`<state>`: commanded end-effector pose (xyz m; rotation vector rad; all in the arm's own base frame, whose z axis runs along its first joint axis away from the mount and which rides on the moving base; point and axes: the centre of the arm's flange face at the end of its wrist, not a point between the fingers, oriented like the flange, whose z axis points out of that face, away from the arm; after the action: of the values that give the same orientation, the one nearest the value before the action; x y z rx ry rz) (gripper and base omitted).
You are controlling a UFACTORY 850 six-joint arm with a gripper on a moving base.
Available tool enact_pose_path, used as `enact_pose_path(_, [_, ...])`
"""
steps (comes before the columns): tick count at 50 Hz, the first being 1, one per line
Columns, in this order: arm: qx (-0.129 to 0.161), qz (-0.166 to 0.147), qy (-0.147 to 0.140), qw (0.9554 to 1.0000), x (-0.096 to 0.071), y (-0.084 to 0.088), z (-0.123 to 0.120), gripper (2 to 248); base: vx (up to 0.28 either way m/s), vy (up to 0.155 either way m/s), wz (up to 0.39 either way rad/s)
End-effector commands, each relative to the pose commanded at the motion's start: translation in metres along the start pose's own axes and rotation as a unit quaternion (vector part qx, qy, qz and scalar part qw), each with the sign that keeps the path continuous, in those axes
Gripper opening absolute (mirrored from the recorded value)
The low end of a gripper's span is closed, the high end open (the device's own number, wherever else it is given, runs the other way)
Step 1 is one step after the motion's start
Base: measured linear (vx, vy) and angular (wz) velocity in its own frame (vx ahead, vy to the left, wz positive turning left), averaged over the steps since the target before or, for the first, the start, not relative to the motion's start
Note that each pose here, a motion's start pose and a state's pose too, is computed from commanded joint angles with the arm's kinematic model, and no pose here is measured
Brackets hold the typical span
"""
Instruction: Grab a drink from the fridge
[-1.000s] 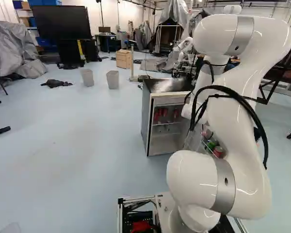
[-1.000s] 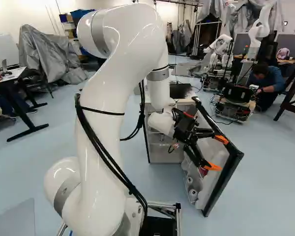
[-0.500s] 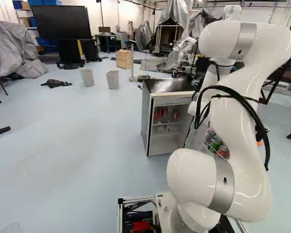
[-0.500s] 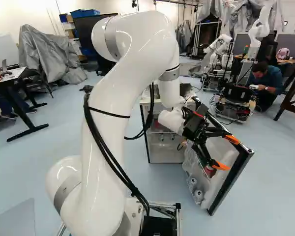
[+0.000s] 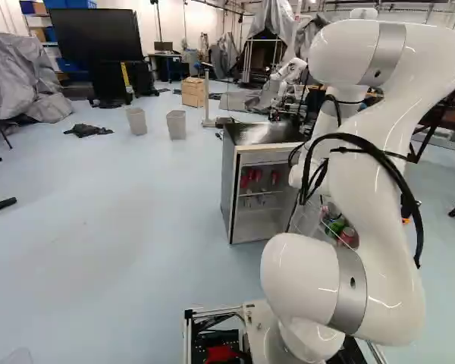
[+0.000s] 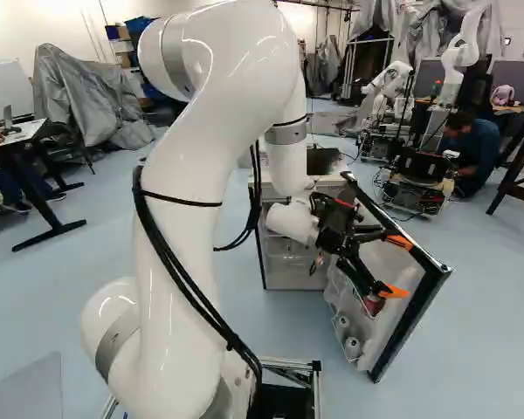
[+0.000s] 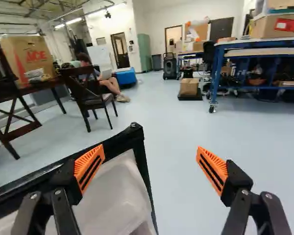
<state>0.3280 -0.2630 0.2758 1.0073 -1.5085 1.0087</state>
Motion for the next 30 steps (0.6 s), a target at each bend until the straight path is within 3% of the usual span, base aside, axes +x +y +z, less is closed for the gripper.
enact_pose_path(15, [0.092, -0.038, -0.007, 0.9950, 0.002, 0.023, -0.021, 247, 0.000, 0.000, 0.000])
enact_pose_path(23, [0.142, -0.057, -0.012, 0.9882, 0.003, 0.034, -0.034, 247, 0.000, 0.000, 0.000])
enact_pose_path(30, [0.187, -0.072, -0.016, 0.9797, 0.004, 0.044, -0.045, 247, 0.000, 0.000, 0.000])
